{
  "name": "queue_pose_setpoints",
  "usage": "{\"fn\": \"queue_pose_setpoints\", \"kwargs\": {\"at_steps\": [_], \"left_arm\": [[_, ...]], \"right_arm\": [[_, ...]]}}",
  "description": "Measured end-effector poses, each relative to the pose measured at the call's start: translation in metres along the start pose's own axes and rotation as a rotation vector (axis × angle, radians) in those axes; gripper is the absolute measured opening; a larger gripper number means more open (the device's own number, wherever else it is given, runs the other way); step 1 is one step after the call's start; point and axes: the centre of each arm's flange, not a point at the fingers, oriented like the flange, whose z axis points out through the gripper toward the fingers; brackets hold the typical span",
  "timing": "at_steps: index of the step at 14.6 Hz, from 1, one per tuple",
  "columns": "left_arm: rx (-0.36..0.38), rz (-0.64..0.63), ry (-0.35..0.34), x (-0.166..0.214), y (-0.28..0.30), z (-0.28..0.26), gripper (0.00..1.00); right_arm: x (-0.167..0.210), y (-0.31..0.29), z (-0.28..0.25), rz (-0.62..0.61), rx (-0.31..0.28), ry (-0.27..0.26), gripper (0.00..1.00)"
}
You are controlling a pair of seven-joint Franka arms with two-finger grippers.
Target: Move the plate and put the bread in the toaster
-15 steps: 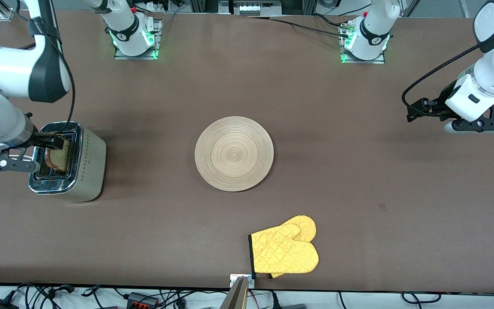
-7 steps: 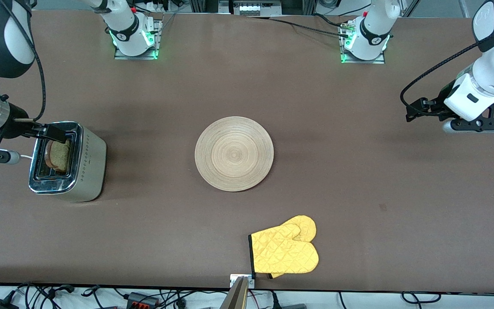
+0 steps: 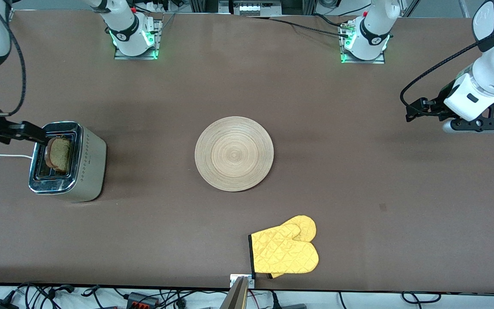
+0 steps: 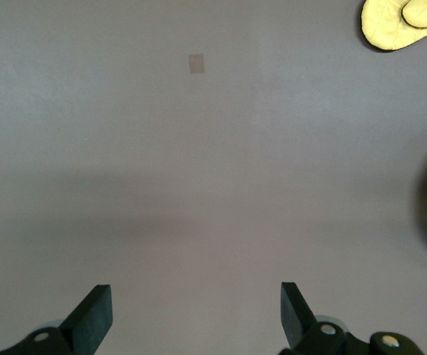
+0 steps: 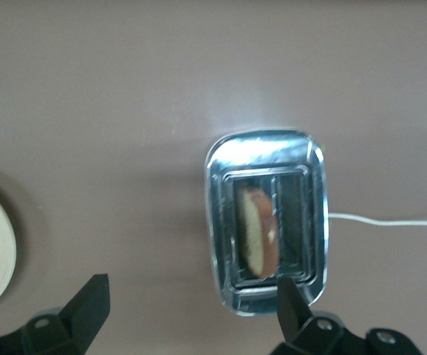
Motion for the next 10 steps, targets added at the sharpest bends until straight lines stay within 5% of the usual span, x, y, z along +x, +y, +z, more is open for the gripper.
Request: {"fn": "queue_pose_setpoints", "kwargs": {"at_steps": [5, 10], "left_arm": [[0.000, 0.000, 0.000, 0.000, 0.000, 0.000, 1.00], [0.001, 0.006, 0.000, -0.001, 0.007, 0.000, 1.00]], "right_arm": [[0.000, 0.019, -0.004, 0.006, 0.063, 0.018, 1.00], [-0.008, 0.023, -0.002, 0.008, 0.047, 0.003, 1.00]]}}
